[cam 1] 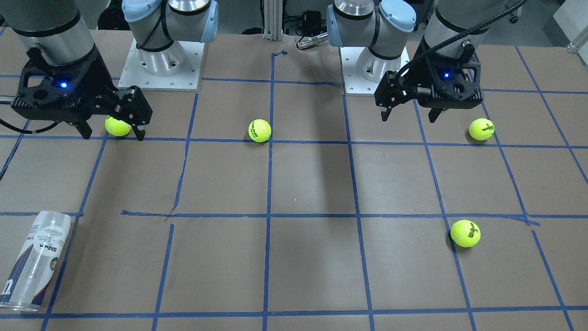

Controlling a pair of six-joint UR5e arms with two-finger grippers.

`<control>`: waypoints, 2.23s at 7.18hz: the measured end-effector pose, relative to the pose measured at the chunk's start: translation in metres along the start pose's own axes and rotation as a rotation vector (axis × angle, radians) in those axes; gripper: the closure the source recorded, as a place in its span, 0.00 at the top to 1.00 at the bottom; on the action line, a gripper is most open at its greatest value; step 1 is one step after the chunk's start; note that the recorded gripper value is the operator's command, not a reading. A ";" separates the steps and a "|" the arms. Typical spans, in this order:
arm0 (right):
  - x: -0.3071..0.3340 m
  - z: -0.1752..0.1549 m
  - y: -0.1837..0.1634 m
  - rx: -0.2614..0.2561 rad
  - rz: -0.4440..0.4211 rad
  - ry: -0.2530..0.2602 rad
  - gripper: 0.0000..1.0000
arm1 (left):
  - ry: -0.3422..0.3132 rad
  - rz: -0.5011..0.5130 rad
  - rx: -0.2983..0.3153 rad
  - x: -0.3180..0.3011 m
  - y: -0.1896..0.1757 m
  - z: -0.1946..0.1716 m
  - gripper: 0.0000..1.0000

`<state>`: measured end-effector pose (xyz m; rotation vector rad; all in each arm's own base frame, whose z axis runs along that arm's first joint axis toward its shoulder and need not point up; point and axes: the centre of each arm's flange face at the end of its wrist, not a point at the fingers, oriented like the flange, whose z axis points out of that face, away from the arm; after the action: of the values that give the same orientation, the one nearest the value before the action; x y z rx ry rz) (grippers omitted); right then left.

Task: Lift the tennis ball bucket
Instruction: 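Move the right gripper down over the upright clear Wilson ball can, then close the right gripper around the top of the ball can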

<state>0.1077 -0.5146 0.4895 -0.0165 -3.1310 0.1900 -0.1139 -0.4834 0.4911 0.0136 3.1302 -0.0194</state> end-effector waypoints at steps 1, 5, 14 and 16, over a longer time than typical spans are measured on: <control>0.000 0.000 -0.001 0.001 -0.003 0.000 1.00 | -0.001 0.000 0.000 0.000 0.000 0.000 1.00; 0.000 0.007 -0.008 0.009 0.004 -0.001 1.00 | -0.003 0.000 0.000 0.000 0.001 -0.001 1.00; 0.201 0.158 -0.204 0.020 0.170 0.056 1.00 | -0.004 0.000 -0.003 -0.001 0.002 -0.002 1.00; 0.238 0.222 -0.243 0.018 0.181 0.095 1.00 | -0.005 -0.001 -0.002 -0.001 0.002 -0.002 1.00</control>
<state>-0.1338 -0.7797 0.2998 -0.3009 -3.0311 0.2112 -0.1134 -0.4811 0.4930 0.0114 3.1257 -0.0160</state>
